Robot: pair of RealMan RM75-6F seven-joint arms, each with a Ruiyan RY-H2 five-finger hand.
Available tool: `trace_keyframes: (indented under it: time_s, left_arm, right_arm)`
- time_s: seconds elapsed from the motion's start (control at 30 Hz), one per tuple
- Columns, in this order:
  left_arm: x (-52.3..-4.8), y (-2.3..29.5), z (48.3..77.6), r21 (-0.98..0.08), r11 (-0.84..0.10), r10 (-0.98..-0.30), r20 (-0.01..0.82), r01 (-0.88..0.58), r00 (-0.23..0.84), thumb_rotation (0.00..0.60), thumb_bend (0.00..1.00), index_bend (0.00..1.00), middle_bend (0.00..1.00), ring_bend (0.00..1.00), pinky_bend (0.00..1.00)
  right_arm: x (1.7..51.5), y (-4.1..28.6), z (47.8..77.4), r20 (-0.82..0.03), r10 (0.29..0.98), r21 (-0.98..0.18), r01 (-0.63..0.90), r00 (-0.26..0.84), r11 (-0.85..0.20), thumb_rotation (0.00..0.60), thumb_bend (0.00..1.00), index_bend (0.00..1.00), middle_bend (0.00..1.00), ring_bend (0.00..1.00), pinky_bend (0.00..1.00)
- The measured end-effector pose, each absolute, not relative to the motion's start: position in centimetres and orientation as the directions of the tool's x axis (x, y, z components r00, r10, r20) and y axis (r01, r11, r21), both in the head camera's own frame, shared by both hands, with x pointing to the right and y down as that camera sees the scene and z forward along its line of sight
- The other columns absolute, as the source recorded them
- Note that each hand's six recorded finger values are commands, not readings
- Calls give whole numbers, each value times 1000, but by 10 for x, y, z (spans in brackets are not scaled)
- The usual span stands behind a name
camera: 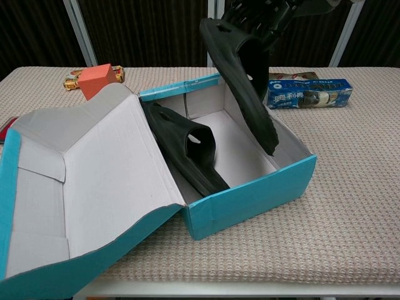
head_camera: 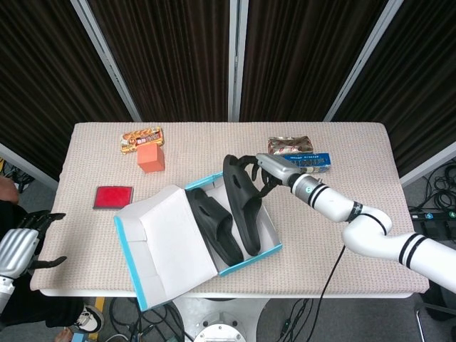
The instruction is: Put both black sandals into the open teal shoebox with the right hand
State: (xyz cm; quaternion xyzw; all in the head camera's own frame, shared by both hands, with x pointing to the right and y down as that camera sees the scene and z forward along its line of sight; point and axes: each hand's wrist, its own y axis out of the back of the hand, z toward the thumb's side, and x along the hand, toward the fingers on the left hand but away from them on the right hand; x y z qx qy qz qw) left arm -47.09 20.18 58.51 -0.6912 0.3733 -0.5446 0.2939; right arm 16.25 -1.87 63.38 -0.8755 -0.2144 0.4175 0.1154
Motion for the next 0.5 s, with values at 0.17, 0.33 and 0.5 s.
trace_keyframes:
  time_s: [0.17,0.33,0.5]
  left_arm:
    - [-470,201,587,-812,-552,-834,538,-187,124,600,22,192,235,113,139]
    - [-470,198,587,-816,-546,-838,533,-190,119,600,21,192,235,113,139]
    - [-472,198,587,-817,-543,-840,531,-193,113,600,21,192,235,113,139]
  right_arm:
    - [158,-15,648,-712,438,-382,222,548,-897,600,349,563,440,430,571]
    - [152,-16,656,-728,421,-384,186,541,-904,600,351,568,443,431,571]
    - [146,-18,658,-738,406,-390,151,539,-908,600,353,570,444,431,571]
